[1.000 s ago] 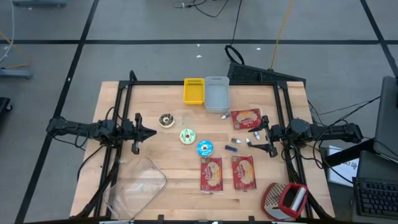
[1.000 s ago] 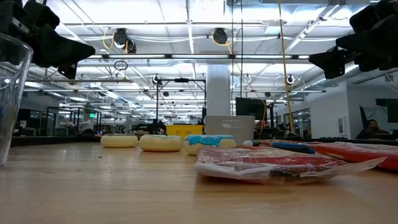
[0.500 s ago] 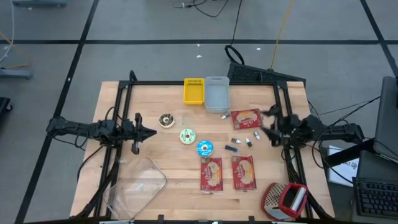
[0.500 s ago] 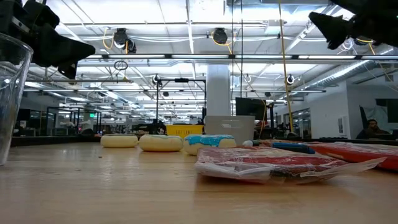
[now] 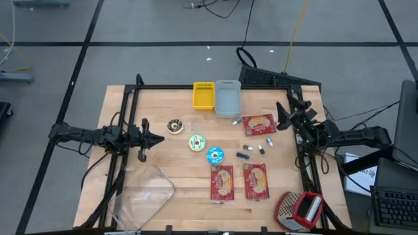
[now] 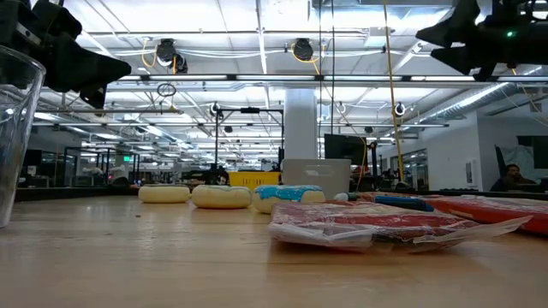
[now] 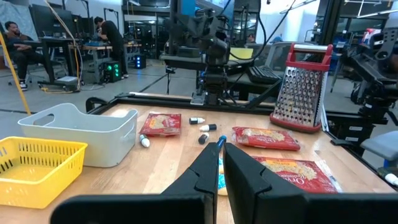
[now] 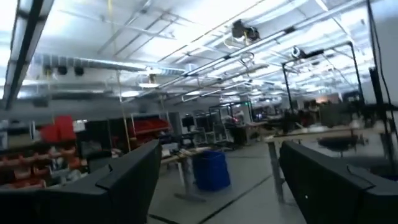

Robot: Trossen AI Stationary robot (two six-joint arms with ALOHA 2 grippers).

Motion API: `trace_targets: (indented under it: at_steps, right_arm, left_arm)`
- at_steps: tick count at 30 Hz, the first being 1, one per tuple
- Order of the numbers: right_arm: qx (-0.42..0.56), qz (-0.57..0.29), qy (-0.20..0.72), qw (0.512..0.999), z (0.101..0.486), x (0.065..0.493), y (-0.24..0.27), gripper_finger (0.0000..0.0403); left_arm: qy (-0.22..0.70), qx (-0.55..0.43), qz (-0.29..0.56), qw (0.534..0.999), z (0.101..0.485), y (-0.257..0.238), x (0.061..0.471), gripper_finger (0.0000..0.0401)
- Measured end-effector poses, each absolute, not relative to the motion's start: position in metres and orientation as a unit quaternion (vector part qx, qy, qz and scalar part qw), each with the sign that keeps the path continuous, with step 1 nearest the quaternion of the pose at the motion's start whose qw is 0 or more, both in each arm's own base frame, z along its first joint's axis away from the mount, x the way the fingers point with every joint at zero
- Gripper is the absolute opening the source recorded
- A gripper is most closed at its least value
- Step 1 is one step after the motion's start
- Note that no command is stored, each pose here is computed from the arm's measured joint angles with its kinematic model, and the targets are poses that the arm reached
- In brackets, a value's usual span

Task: Pick & Place Food Item
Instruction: Put the top right red popcorn bag into the transparent bin

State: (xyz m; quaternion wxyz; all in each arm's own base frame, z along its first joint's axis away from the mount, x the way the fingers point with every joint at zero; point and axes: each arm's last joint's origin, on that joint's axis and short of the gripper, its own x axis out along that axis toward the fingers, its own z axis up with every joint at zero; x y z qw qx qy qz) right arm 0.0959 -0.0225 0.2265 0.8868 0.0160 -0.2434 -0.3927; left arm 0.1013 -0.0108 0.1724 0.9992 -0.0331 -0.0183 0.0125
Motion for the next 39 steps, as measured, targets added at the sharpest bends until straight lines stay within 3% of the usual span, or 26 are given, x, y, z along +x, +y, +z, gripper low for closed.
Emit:
trace_targets:
  at_steps: [6, 16, 20, 32, 39]
  right_arm:
    - [0.140, -0.360, -0.287, 0.877, 0.221, 0.108, -0.031, 0.0313]
    - [0.166, -0.373, -0.186, 0.894, 0.192, 0.134, -0.039, 0.0313]
    - [0.121, -0.353, -0.129, 0.919, 0.189, 0.147, -0.042, 0.0313]
    - [0.083, -0.340, 0.092, 0.932, 0.181, 0.186, -0.048, 0.0313]
    - [0.122, -0.379, 0.286, 0.871, 0.196, 0.202, -0.054, 0.0313]
  left_arm:
    - [-0.019, -0.033, 0.012, 0.999, 0.172, -0.011, 0.101, 0.0024]
    - [-0.019, -0.033, 0.012, 0.999, 0.172, -0.011, 0.101, 0.0024]
    - [-0.019, -0.033, 0.013, 0.999, 0.173, -0.011, 0.101, 0.0024]
    - [-0.018, -0.033, 0.012, 0.999, 0.172, -0.011, 0.101, 0.0024]
    - [-0.019, -0.033, 0.013, 0.999, 0.172, -0.011, 0.101, 0.0024]
